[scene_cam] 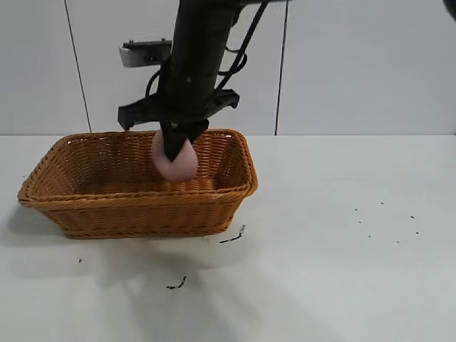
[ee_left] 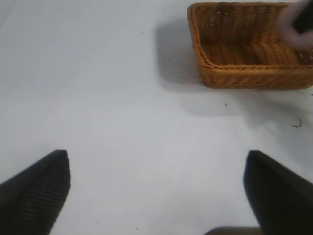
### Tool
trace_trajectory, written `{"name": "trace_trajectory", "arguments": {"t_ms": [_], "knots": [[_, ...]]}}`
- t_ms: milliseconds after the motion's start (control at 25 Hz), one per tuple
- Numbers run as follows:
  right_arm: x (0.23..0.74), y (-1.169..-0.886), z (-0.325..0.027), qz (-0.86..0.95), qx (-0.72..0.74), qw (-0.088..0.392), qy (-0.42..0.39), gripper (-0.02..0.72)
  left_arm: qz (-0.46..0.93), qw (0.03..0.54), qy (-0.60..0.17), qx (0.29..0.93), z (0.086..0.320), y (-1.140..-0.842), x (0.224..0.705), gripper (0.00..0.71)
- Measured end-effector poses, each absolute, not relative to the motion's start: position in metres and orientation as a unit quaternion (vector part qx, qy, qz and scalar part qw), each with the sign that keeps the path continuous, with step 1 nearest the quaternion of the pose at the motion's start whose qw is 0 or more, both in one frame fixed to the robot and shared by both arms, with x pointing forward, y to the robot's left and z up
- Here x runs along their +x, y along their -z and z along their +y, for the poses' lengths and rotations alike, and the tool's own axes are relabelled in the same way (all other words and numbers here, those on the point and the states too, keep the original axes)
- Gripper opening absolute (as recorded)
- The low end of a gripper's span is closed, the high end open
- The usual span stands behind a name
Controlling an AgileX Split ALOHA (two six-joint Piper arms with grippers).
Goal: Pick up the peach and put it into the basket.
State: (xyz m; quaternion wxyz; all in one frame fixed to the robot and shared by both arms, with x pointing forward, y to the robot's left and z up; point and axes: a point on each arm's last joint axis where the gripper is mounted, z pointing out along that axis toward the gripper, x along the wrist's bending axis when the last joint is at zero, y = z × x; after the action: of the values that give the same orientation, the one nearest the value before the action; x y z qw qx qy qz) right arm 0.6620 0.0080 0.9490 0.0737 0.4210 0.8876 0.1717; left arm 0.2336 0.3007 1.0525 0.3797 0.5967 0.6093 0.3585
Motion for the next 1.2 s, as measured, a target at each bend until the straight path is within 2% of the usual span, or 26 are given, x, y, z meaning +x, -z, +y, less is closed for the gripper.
{"name": "trace_trajectory", "arguments": {"t_ms": [80, 160, 240, 320, 360, 400, 440, 600, 840, 960, 1200], "knots": [[0.663, -0.945, 0.009, 0.886, 0.423, 0.074, -0.173, -0.004, 0.609, 0.380, -0.358, 0.597, 0.301, -1.053, 0.234, 0.693], [0.663, -0.945, 0.009, 0.886, 0.425, 0.074, -0.173, 0.060, 0.609, 0.380, -0.358, 0.597, 0.301, -1.053, 0.234, 0.693], [0.662, -0.945, 0.008, 0.887, 0.425, 0.070, -0.167, 0.227, 0.609, 0.380, -0.358, 0.597, 0.301, -1.053, 0.234, 0.693], [0.661, -0.944, 0.007, 0.888, 0.426, 0.066, -0.160, 0.459, 0.609, 0.380, -0.358, 0.597, 0.301, -1.053, 0.234, 0.693], [0.661, -0.944, 0.007, 0.888, 0.426, 0.066, -0.160, 0.542, 0.609, 0.380, -0.358, 0.597, 0.301, -1.053, 0.234, 0.693], [0.661, -0.945, 0.007, 0.888, 0.425, 0.067, -0.160, 0.604, 0.609, 0.380, -0.358, 0.597, 0.301, -1.053, 0.234, 0.693], [0.660, -0.947, 0.007, 0.889, 0.425, 0.067, -0.159, 0.636, 0.609, 0.380, -0.358, 0.597, 0.301, -1.053, 0.234, 0.693], [0.658, -0.969, 0.003, 0.888, 0.421, 0.080, -0.164, 0.686, 0.609, 0.380, -0.358, 0.597, 0.301, -1.053, 0.234, 0.693], [0.660, -1.037, -0.027, 0.868, 0.433, 0.123, -0.207, 0.688, 0.609, 0.380, -0.358, 0.597, 0.301, -1.053, 0.234, 0.693], [0.675, -1.054, -0.063, 0.847, 0.465, 0.140, -0.216, 0.688, 0.609, 0.380, -0.358, 0.597, 0.301, -1.053, 0.234, 0.693], [0.716, -1.053, -0.177, 0.787, 0.570, 0.152, -0.182, 0.690, 0.609, 0.380, -0.358, 0.597, 0.301, -1.053, 0.234, 0.693]]}}
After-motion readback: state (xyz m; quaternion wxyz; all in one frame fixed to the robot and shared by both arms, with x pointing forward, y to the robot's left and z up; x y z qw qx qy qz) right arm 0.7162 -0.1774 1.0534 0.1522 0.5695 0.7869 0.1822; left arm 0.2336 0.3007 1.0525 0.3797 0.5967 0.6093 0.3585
